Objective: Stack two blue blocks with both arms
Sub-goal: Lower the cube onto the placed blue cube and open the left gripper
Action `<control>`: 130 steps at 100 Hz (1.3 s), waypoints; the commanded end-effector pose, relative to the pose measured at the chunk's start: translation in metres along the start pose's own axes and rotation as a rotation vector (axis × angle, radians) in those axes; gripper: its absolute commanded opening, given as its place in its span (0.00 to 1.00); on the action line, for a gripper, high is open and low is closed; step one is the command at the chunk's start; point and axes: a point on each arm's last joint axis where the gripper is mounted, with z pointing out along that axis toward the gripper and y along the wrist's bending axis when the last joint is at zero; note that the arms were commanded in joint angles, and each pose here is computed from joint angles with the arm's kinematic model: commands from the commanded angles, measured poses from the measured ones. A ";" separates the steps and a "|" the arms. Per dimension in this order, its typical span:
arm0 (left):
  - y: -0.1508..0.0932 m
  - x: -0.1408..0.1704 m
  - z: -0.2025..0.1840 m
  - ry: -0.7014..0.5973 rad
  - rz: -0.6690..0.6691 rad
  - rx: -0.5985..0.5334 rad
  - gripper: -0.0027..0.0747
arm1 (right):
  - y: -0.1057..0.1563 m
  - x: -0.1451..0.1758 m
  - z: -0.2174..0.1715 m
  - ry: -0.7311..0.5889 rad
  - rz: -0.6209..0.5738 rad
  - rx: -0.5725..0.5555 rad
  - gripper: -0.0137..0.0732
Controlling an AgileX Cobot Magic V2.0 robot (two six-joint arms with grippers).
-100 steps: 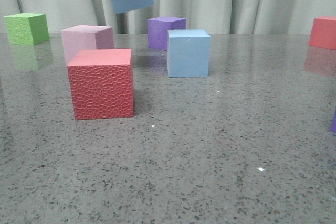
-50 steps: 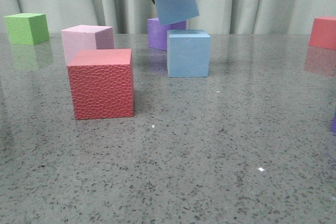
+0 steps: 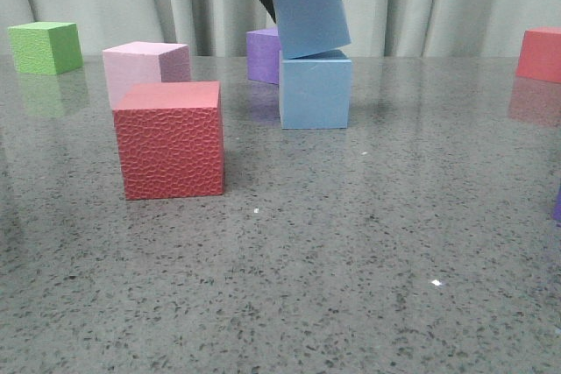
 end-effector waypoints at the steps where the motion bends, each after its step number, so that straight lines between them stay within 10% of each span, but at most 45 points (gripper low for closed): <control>1: -0.011 0.003 -0.036 -0.045 0.006 0.062 0.20 | -0.001 -0.006 -0.009 -0.071 -0.006 -0.006 0.86; 49: -0.011 0.003 -0.036 -0.045 0.006 0.066 0.71 | -0.001 -0.006 -0.009 -0.071 -0.006 -0.006 0.86; 130: -0.023 0.011 -0.145 -0.299 0.253 0.164 0.71 | -0.001 -0.004 -0.009 -0.057 -0.006 -0.002 0.86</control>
